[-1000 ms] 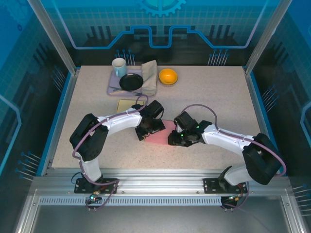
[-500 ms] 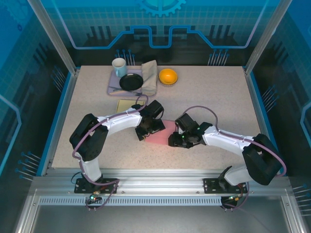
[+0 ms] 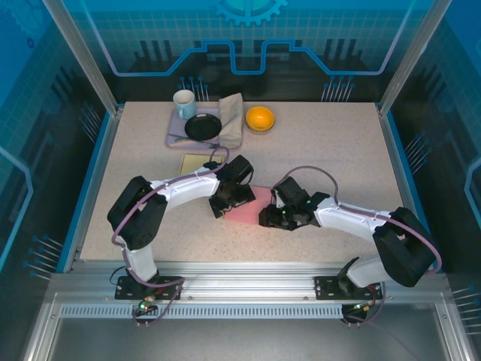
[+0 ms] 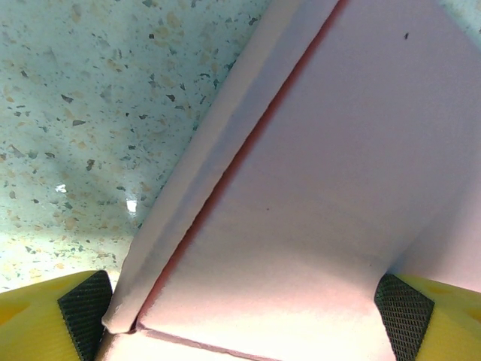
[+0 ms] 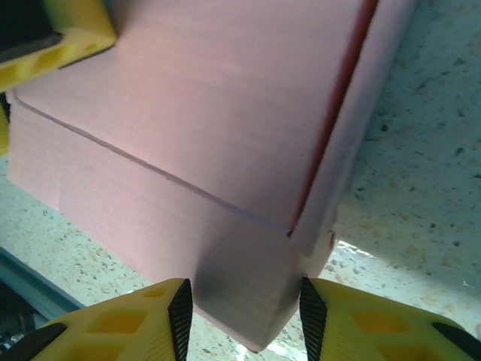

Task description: Fold the paper box

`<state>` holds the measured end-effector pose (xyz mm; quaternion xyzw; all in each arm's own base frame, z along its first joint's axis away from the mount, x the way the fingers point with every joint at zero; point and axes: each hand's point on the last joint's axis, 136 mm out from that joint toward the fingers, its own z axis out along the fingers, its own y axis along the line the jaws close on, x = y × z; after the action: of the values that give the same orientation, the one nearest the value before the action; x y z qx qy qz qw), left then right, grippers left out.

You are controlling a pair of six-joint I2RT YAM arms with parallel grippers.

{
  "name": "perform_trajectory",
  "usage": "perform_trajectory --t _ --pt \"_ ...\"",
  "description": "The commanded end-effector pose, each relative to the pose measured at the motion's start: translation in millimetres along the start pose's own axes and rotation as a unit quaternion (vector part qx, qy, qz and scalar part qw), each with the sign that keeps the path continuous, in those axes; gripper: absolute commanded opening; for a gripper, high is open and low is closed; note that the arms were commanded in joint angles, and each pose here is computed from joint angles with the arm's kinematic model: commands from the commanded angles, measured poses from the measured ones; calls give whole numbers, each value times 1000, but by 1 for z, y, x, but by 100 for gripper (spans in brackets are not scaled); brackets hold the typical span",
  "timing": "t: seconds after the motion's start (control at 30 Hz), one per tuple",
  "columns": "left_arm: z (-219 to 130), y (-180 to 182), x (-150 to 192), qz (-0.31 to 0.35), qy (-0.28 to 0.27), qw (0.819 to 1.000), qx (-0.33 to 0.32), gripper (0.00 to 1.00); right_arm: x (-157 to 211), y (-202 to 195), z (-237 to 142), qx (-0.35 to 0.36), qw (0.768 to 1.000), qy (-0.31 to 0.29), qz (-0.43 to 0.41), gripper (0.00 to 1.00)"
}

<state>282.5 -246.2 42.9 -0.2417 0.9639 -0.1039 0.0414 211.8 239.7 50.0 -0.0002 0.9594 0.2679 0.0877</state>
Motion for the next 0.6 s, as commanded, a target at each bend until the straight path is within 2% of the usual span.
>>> perform_trajectory --t 0.0,0.1,0.33,0.57 --pt "-2 18 3 -5 -1 999 -36 95 -5 13 0 -35 999 0 5 44" --pt "-2 18 3 -6 -1 999 -37 95 -6 17 -1 -43 999 -2 6 42" --pt "-2 19 3 -5 -2 999 -37 95 -8 3 -8 2 1000 -16 -14 37" --pt "-1 18 3 -9 1 999 -35 95 -7 1 0 -4 1000 -17 -25 31"
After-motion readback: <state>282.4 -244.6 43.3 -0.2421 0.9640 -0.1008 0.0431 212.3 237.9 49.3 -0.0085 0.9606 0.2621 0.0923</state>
